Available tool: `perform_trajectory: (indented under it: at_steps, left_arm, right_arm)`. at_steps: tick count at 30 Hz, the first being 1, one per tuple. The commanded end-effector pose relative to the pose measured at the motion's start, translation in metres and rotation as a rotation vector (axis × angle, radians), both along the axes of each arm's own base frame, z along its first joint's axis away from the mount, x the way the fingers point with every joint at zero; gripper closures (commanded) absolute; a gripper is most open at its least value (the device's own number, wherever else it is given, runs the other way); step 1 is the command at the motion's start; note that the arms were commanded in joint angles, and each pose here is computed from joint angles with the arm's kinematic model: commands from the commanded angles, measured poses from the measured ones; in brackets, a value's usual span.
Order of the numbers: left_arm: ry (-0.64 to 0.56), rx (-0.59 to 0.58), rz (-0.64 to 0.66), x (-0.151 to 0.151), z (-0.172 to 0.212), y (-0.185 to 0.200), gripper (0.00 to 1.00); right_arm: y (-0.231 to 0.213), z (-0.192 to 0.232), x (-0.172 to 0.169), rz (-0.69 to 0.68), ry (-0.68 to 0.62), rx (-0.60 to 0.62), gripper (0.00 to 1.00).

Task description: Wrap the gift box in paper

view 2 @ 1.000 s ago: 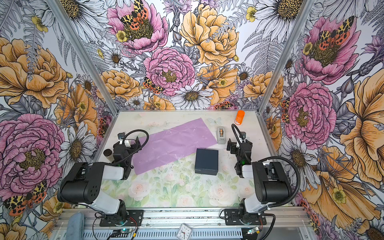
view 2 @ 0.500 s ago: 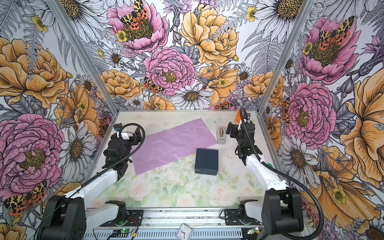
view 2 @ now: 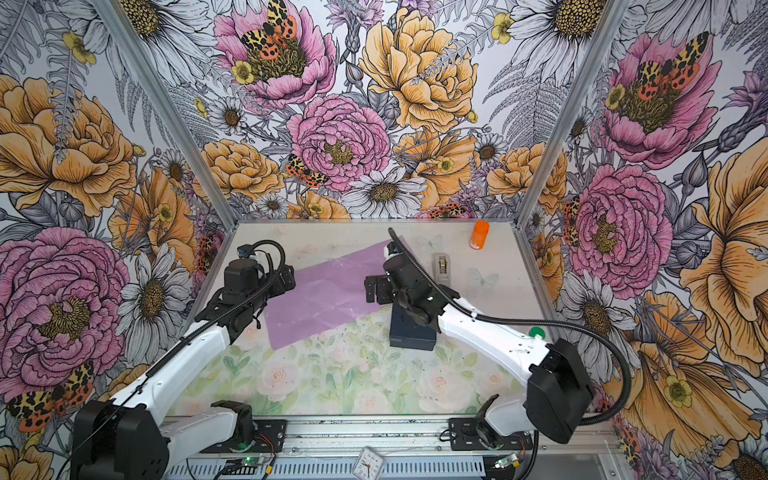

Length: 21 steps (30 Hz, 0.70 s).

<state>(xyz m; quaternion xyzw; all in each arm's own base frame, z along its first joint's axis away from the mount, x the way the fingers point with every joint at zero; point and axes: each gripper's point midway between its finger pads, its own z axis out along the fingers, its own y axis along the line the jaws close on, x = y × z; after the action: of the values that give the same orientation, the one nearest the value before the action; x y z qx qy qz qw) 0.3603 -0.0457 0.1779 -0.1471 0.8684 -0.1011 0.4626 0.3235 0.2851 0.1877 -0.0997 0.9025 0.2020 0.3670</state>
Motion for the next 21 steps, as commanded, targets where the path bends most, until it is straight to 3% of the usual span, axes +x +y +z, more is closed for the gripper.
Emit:
perform_trajectory:
  at_steps: [1, 5, 9, 16, 21]
  left_arm:
    - [0.086, -0.092, -0.01, -0.007, -0.021, -0.005, 0.01]
    - [0.115, -0.123, -0.003, -0.004, -0.032, -0.006, 0.01]
    - [0.134, -0.13, -0.006, -0.002, -0.04, -0.008, 0.01]
    - [0.14, -0.123, 0.006, 0.003, -0.041, -0.006, 0.01]
    - [0.156, -0.115, 0.007, 0.003, -0.046, -0.005, 0.01]
  right_arm:
    - [0.037, -0.022, -0.011, 0.02, 0.112, 0.017, 0.0]
    - [0.07, -0.055, -0.015, 0.055, 0.199, 0.005, 0.01]
    - [0.075, -0.097, -0.014, 0.021, 0.283, -0.026, 0.01]
    - [0.042, -0.137, -0.015, -0.074, 0.348, -0.08, 0.0]
    - [-0.004, -0.15, -0.014, -0.176, 0.385, -0.083, 0.01]
